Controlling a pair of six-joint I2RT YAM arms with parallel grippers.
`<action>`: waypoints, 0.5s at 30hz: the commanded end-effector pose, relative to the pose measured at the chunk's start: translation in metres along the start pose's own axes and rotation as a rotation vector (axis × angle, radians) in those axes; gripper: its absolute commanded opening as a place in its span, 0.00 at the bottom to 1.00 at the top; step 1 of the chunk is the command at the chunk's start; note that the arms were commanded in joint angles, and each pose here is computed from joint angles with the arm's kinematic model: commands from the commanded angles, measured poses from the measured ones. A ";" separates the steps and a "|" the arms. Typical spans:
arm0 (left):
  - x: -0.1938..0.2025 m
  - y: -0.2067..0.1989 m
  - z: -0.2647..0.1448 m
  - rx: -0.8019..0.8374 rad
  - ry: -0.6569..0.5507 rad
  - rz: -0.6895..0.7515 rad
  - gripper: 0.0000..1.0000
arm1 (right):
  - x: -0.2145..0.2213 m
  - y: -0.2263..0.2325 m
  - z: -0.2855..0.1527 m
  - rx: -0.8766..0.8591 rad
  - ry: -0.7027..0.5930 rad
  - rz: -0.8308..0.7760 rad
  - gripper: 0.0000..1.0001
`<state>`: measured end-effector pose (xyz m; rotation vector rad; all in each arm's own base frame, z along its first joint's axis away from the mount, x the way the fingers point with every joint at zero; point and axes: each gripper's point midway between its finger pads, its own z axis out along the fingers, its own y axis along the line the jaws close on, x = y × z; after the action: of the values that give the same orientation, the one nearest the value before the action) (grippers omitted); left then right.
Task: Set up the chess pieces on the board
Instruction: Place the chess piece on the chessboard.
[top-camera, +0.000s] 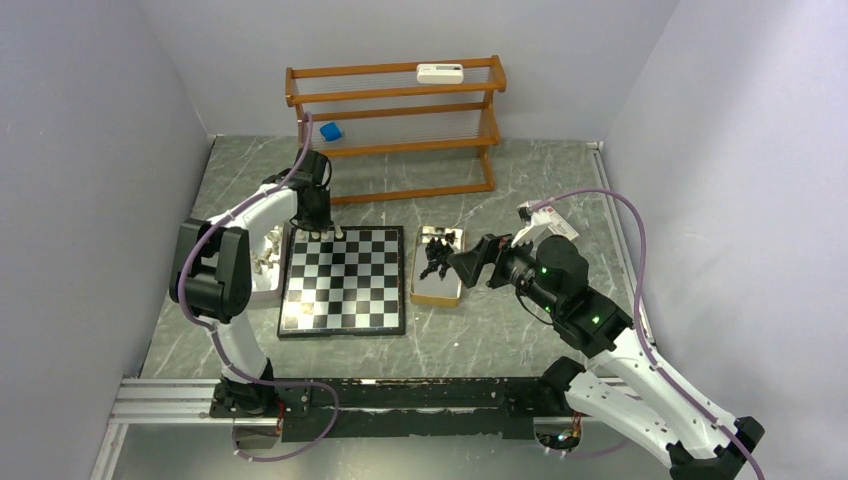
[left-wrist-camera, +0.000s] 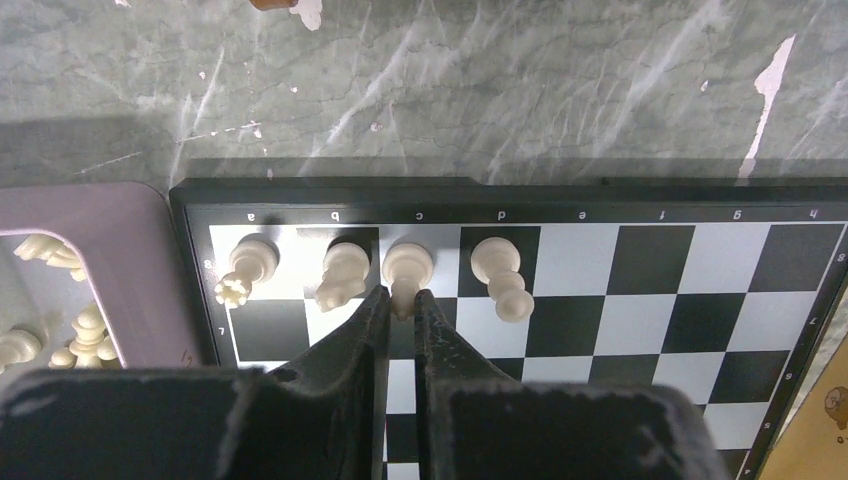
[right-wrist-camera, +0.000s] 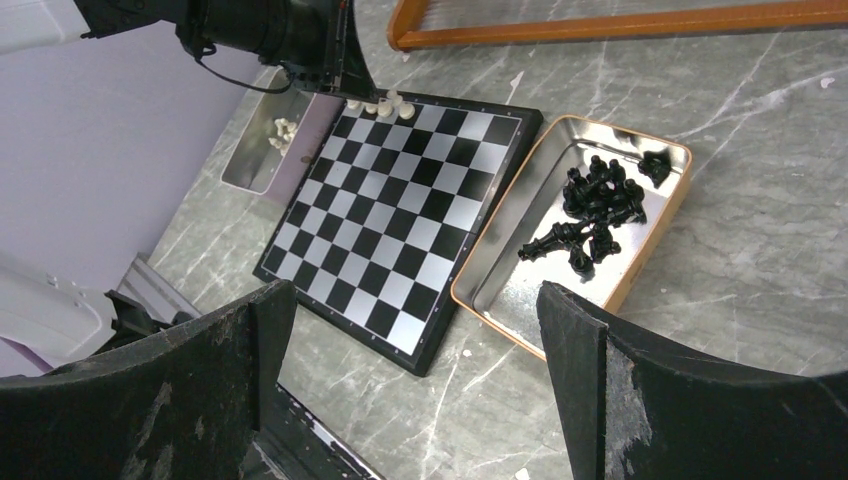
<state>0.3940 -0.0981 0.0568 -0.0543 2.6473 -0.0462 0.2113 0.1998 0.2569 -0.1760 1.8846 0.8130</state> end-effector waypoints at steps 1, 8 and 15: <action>0.003 -0.009 0.004 0.030 0.006 0.025 0.16 | -0.012 0.006 -0.001 -0.020 -0.044 0.005 0.95; 0.005 -0.011 0.007 0.037 0.015 0.029 0.22 | -0.010 0.006 0.000 -0.021 -0.038 0.008 0.95; 0.004 -0.011 0.007 0.035 0.016 0.032 0.23 | -0.009 0.005 0.000 -0.019 -0.038 0.008 0.95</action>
<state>0.3928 -0.1002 0.0516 -0.0425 2.6619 -0.0515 0.2114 0.1999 0.2573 -0.1755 1.8832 0.8139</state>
